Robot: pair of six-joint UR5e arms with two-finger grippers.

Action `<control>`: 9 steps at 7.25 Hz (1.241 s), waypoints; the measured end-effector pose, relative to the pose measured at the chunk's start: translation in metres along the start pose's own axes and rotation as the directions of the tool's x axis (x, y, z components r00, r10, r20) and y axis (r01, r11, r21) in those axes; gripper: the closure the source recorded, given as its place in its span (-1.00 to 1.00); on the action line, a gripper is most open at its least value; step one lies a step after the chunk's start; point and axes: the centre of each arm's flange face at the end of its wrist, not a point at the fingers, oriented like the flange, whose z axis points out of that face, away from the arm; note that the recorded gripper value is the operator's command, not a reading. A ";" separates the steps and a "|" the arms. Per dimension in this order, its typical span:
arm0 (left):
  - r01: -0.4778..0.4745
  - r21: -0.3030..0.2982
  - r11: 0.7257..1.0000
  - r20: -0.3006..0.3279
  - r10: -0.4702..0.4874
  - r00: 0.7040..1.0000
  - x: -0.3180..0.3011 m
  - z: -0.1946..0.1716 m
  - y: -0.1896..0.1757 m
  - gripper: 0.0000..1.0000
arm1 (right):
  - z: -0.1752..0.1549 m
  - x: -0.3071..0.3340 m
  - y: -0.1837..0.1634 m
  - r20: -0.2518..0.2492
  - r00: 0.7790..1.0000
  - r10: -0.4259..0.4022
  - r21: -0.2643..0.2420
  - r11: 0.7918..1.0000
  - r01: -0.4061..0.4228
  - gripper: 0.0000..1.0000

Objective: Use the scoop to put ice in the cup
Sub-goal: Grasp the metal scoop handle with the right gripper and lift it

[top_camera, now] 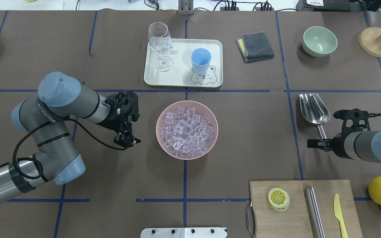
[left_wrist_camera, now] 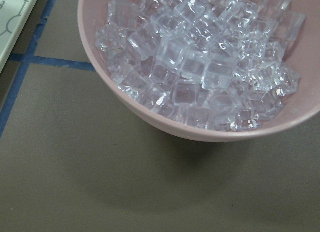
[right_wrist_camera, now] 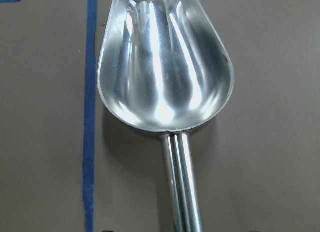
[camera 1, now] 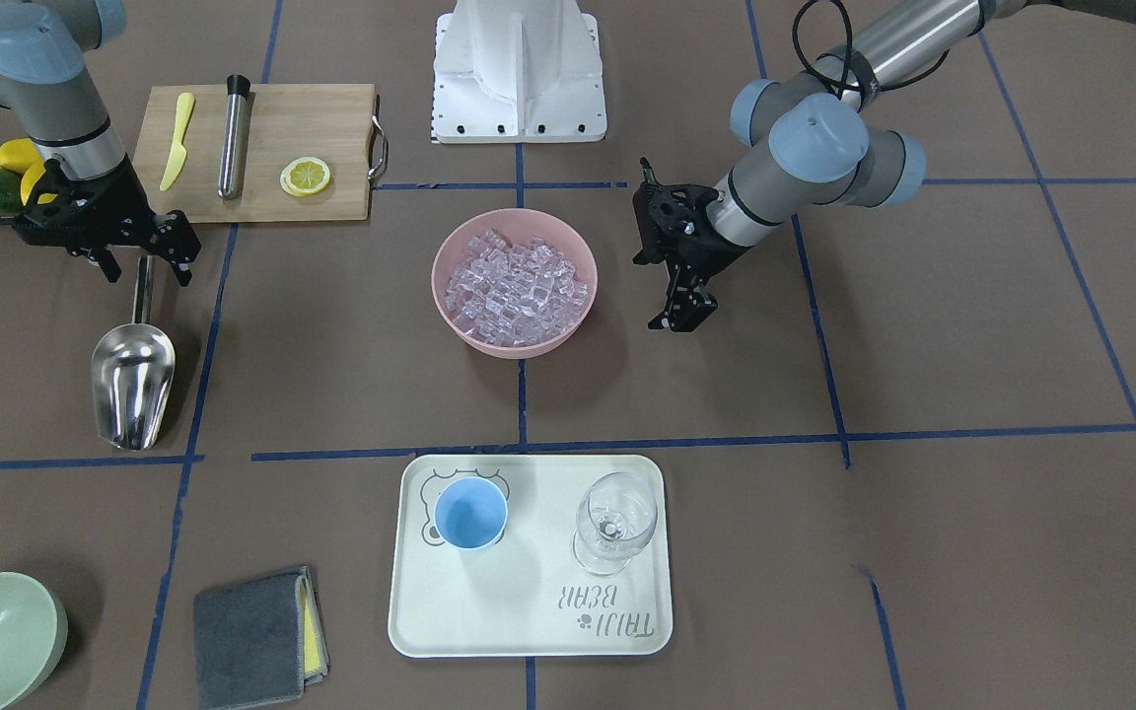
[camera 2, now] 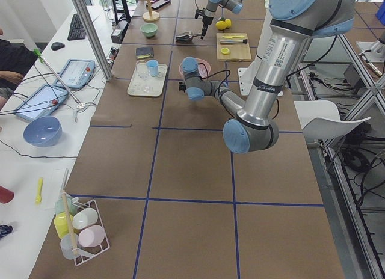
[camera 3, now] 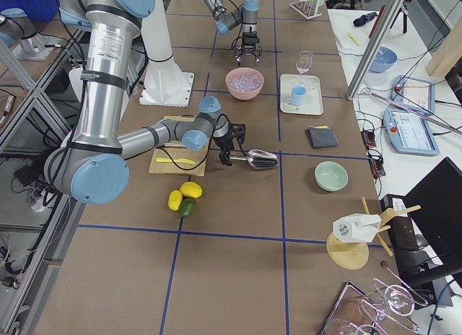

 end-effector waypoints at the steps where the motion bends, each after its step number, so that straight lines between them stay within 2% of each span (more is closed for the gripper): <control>1: -0.001 0.002 1.000 0.000 0.001 1.000 0.000 -0.001 -0.001 -1.00 | 0.001 0.000 0.000 0.002 1.000 0.000 0.003 1.000 0.000 0.70; 2: -0.004 0.006 1.000 0.001 0.004 1.000 0.001 -0.003 -0.002 -1.00 | 0.002 0.000 0.000 0.002 1.000 0.000 0.005 1.000 0.000 1.00; 5: -0.008 0.013 1.000 0.002 0.008 1.000 0.003 -0.007 -0.005 -1.00 | -0.009 0.004 -0.001 0.009 1.000 -0.010 0.008 1.000 0.010 1.00; 7: -0.009 0.016 1.000 0.004 0.009 1.000 0.004 -0.008 -0.005 -1.00 | -0.054 0.005 -0.014 0.052 0.993 -0.106 0.037 0.994 0.104 1.00; 9: -0.010 0.017 1.000 0.004 0.010 1.000 0.004 -0.009 -0.006 -1.00 | -0.087 -0.008 -0.033 0.106 0.981 -0.165 0.039 0.986 0.162 1.00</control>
